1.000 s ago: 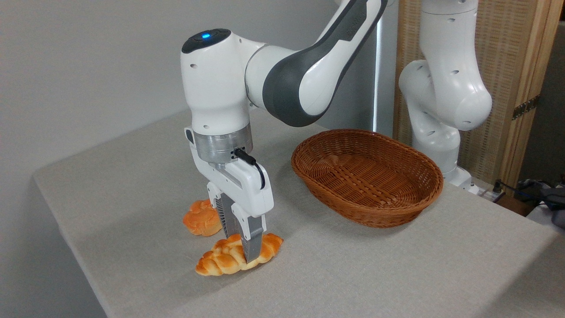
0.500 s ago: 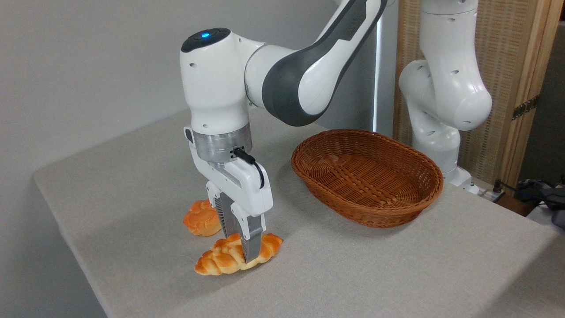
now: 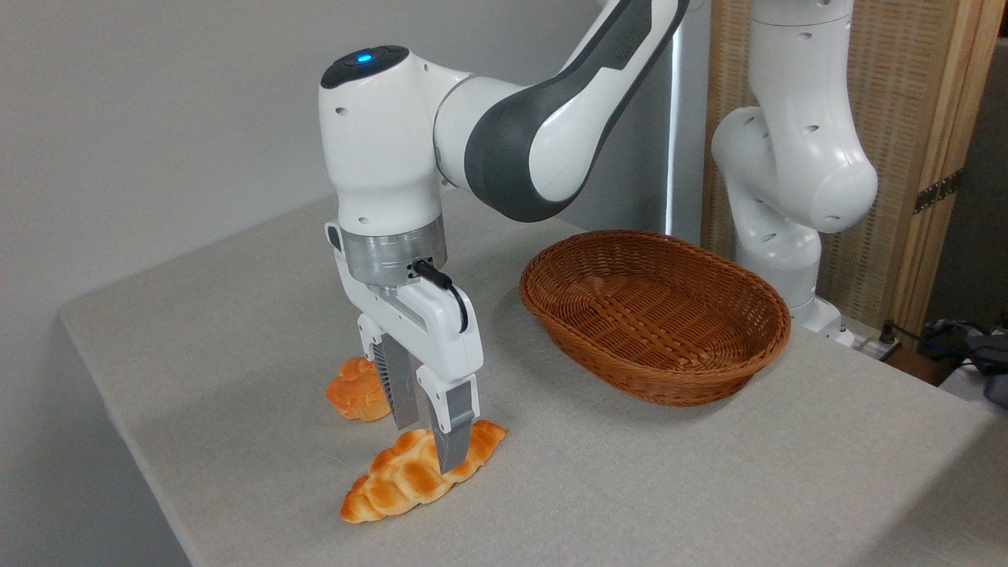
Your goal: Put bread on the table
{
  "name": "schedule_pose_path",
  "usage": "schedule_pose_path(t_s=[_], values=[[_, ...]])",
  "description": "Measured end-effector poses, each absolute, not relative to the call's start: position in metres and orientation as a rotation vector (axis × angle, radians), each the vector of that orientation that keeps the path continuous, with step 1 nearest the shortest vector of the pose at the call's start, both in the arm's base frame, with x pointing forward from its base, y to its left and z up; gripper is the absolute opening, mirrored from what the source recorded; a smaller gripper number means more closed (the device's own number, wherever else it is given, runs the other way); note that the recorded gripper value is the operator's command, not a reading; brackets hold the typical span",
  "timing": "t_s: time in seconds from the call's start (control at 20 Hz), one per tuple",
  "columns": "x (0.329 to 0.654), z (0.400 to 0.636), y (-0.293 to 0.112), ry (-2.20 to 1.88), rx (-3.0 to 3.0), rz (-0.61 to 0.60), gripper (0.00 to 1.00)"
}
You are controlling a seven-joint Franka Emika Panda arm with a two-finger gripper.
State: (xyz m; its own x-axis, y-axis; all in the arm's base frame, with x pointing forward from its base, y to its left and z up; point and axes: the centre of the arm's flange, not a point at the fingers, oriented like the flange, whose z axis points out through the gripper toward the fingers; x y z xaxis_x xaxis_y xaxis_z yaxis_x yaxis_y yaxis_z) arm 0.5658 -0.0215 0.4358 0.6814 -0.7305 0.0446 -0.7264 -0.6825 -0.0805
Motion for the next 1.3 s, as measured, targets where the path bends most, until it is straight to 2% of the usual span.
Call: schedule_pose_path(t_s=[0.25, 0.35, 0.5, 0.65, 0.8, 1.05, 1.3], values=[[0.565, 0.451, -0.022, 1.190, -2.840, -0.157, 1.00], [0.561, 0.465, -0.022, 1.183, -2.848, -0.172, 1.00], [0.555, 0.485, -0.025, 1.191, -2.869, -0.117, 1.00], [0.553, 0.519, -0.032, 1.182, -2.904, -0.052, 1.00], [0.555, 0.543, -0.031, 1.102, -2.940, -0.074, 1.00], [0.563, 0.564, -0.025, 0.956, -2.981, -0.107, 1.00], [0.566, 0.594, -0.016, 0.926, -3.004, -0.016, 1.00]])
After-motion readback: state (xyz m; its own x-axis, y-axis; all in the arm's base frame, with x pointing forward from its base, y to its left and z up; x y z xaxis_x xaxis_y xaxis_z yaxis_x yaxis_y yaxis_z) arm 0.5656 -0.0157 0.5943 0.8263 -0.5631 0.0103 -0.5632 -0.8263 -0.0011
